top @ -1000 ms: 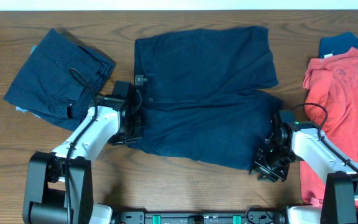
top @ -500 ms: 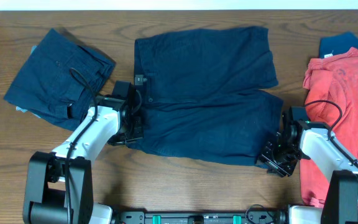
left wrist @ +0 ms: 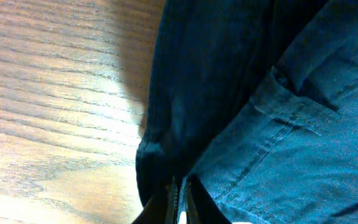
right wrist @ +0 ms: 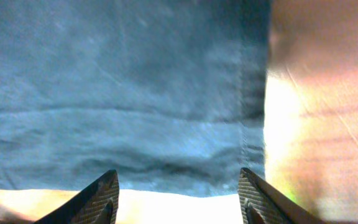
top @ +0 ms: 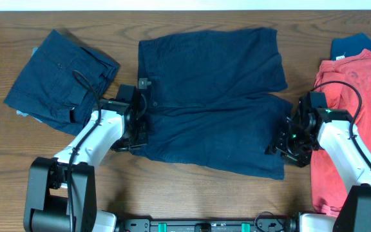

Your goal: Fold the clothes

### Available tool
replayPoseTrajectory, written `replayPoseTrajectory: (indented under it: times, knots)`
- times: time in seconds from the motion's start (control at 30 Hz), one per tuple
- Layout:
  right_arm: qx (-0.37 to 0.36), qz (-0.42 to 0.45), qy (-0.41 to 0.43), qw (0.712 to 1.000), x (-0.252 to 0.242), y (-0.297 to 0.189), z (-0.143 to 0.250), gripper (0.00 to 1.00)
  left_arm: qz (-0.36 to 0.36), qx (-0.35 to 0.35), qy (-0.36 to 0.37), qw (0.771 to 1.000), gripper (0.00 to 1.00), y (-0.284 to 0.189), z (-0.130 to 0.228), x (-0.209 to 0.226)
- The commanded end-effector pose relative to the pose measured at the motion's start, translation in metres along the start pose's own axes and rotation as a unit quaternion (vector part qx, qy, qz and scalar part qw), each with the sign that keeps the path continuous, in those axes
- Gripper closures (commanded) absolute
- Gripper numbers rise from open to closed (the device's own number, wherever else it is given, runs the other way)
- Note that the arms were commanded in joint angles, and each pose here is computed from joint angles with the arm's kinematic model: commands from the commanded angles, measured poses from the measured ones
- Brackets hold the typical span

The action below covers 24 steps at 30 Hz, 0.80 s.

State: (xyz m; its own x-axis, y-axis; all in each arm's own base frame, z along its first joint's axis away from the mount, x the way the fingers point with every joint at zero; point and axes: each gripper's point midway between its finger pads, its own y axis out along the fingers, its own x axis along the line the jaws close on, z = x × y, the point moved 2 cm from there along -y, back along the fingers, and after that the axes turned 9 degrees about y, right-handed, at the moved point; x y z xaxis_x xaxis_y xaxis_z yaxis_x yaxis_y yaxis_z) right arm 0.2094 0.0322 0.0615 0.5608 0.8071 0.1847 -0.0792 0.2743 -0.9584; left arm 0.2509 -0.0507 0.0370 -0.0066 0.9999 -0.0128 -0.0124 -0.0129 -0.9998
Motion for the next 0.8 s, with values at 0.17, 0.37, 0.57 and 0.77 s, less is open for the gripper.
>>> replayPoseTrajectory:
  times: [0.17,0.37,0.57,0.77]
  knots:
    - [0.021,0.054,0.072,0.996,-0.032,0.021,0.018,0.41,-0.009,-0.015,0.003,1.000,0.88,-0.008,-0.007,0.004]
    - [0.037,0.069,0.123,0.989,-0.049,0.045,0.035,0.51,-0.009,-0.015,0.005,1.000,0.87,-0.008,-0.007,0.004]
    - [0.005,0.046,0.140,0.989,-0.046,0.055,0.023,0.64,-0.009,-0.014,0.005,1.000,0.88,-0.008,-0.007,0.004]
    - [-0.012,0.059,0.130,0.990,-0.049,0.054,0.017,0.75,-0.010,-0.011,0.006,1.000,0.88,-0.008,-0.005,0.004]
